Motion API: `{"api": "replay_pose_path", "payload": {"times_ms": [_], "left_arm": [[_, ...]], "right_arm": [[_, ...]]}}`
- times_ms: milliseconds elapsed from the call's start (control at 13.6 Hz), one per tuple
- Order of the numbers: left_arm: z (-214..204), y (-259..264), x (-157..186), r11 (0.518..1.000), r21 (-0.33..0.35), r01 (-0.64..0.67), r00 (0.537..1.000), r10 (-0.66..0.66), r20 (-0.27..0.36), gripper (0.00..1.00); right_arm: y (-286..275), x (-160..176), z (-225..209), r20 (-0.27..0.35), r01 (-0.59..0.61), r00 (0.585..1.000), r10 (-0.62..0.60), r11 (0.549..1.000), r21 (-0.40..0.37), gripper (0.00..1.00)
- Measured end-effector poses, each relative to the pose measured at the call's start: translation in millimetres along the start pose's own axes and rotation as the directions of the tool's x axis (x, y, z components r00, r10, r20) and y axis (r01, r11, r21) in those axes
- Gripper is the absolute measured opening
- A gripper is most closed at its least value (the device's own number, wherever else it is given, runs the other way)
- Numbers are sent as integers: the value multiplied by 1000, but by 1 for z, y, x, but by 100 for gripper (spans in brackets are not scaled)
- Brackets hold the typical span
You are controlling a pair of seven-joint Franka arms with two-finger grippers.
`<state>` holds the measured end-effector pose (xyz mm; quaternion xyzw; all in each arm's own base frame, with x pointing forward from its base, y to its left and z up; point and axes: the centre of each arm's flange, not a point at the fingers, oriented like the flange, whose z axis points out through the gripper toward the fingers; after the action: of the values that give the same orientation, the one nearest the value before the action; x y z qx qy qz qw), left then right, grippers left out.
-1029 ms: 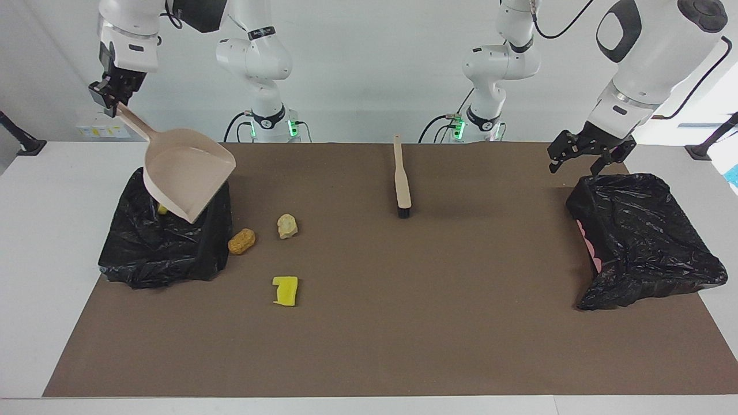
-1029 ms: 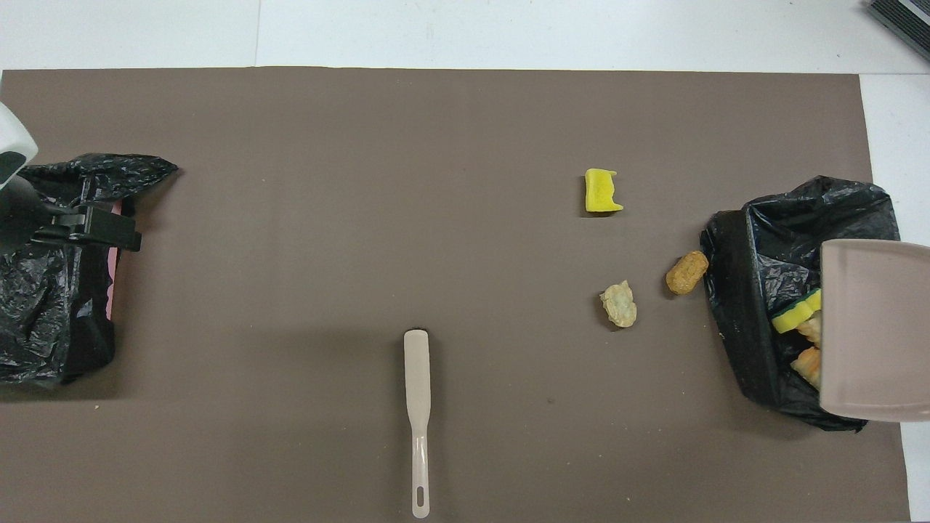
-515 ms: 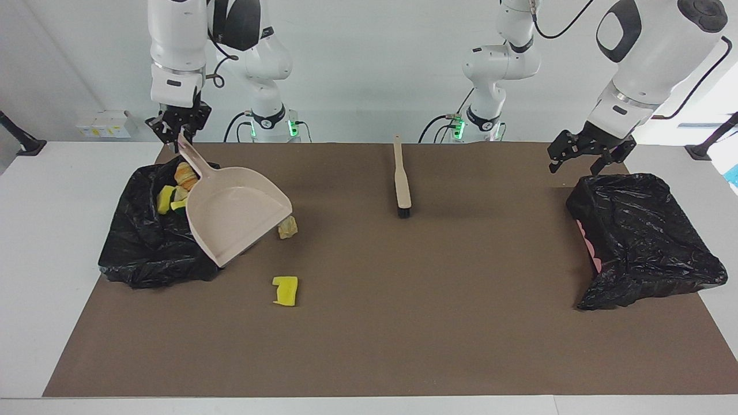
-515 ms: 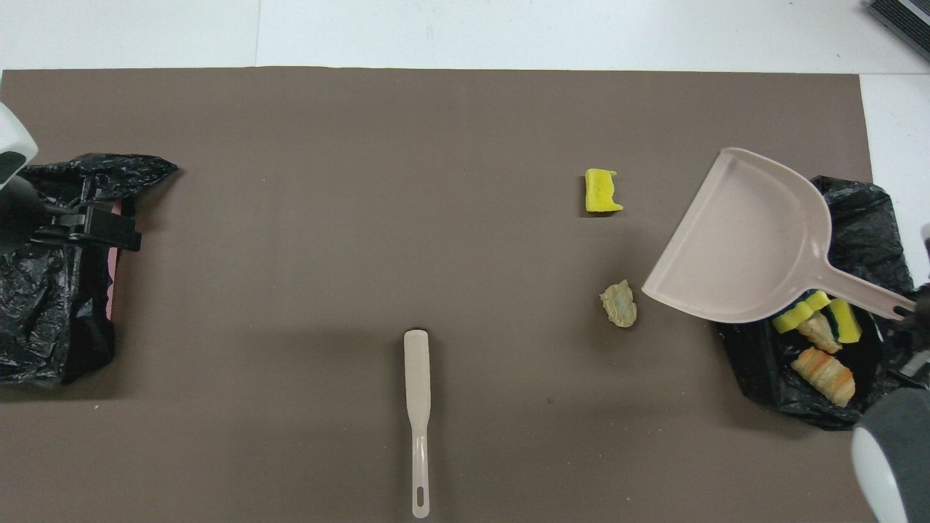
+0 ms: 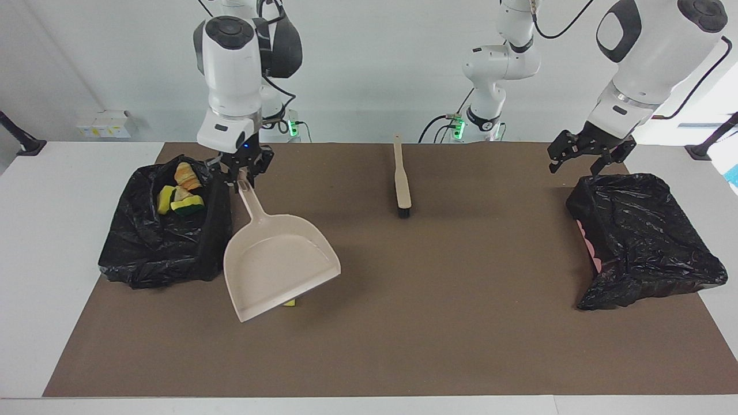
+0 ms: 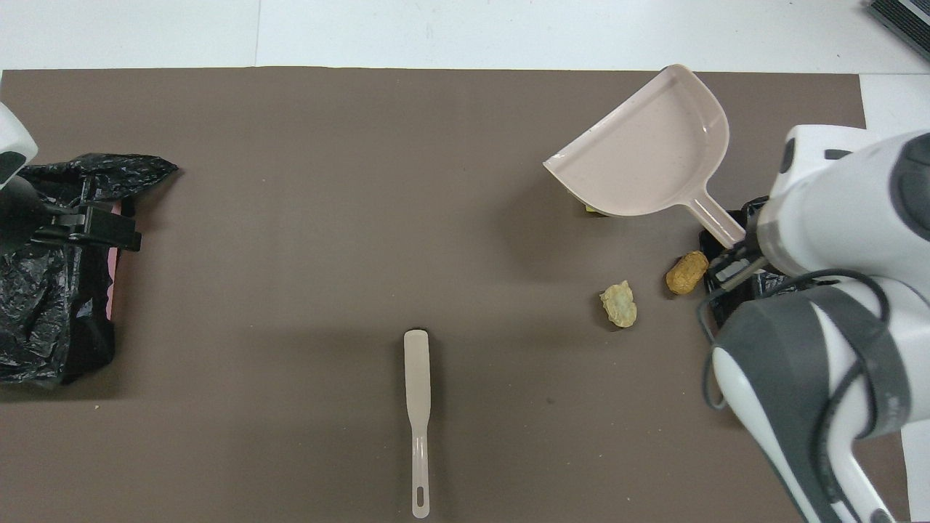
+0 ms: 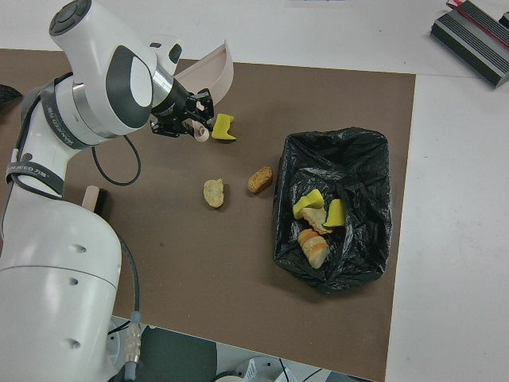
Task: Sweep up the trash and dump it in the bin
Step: 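Carry the empty dustpan back to the table center with the right gripper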
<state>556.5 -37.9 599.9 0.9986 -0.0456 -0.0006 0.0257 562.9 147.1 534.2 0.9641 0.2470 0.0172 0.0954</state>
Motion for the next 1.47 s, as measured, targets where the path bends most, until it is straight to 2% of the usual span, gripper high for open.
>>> {"api": "replay_pose_path", "payload": {"times_ms": [294, 515, 735, 1103, 1470], "left_arm": [[0, 0, 0, 1000, 0, 0, 1000, 0, 0, 100], [0, 0, 0, 1000, 0, 0, 1000, 0, 0, 100], [0, 0, 0, 1000, 0, 0, 1000, 0, 0, 100], [0, 0, 0, 1000, 0, 0, 1000, 0, 0, 100], [0, 0, 0, 1000, 0, 0, 1000, 0, 0, 100]], "right_arm": [[-79, 61, 10, -15, -150, 988, 152, 986, 67, 33], [-135, 109, 17, -20, -271, 961, 275, 955, 122, 33], [-197, 146, 31, -14, -342, 938, 347, 931, 128, 33], [-269, 166, 73, 21, -460, 887, 461, 882, 96, 33], [-278, 171, 84, 49, -496, 868, 495, 856, 144, 33]]}}
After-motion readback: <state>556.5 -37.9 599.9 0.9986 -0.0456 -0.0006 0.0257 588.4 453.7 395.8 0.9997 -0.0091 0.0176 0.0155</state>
